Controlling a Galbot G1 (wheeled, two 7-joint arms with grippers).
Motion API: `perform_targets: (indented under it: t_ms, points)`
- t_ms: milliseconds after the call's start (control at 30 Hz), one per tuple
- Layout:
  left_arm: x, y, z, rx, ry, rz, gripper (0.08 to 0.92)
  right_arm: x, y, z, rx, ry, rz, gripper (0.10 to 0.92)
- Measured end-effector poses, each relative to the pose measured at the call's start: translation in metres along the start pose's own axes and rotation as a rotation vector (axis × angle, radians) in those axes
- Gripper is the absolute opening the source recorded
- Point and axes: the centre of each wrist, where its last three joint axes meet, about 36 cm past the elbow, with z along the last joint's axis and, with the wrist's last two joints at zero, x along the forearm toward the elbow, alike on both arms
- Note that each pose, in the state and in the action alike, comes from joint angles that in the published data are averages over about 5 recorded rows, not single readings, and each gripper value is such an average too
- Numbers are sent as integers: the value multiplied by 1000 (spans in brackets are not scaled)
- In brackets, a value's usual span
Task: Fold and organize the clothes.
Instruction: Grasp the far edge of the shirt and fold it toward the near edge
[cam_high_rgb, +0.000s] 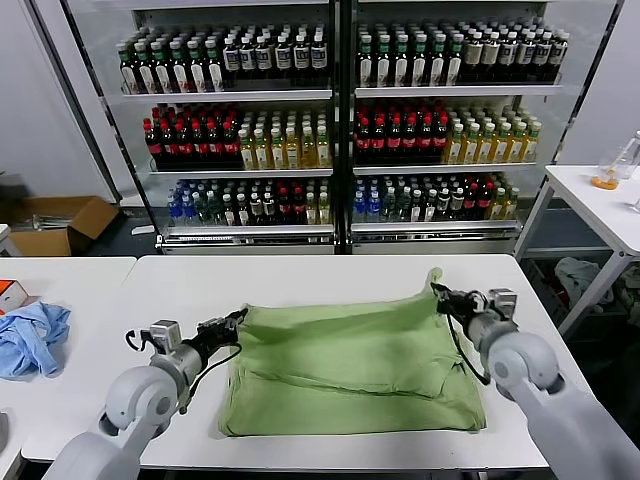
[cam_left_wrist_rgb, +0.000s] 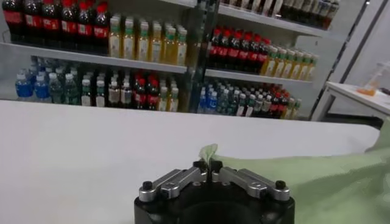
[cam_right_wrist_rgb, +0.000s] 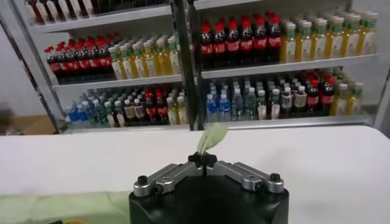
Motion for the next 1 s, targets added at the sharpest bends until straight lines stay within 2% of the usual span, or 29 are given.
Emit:
perform_targets:
  t_ms: [133, 333, 733, 833, 1000]
  points:
    - [13, -3, 6, -3, 9, 8, 111, 25, -1, 9, -3, 12, 12, 105]
    - [26, -8, 22, -8, 50, 14, 104, 56, -2, 25, -6, 50, 46, 105]
    - [33, -13, 46, -51, 118, 11, 94, 84, 2, 55, -9, 143, 94, 108]
    - [31, -13, 49, -62, 123, 0, 126, 86, 4, 59, -3, 151, 97, 154]
    - [30, -17, 53, -74, 113, -21, 263, 90, 9, 63, 14, 149, 96, 300]
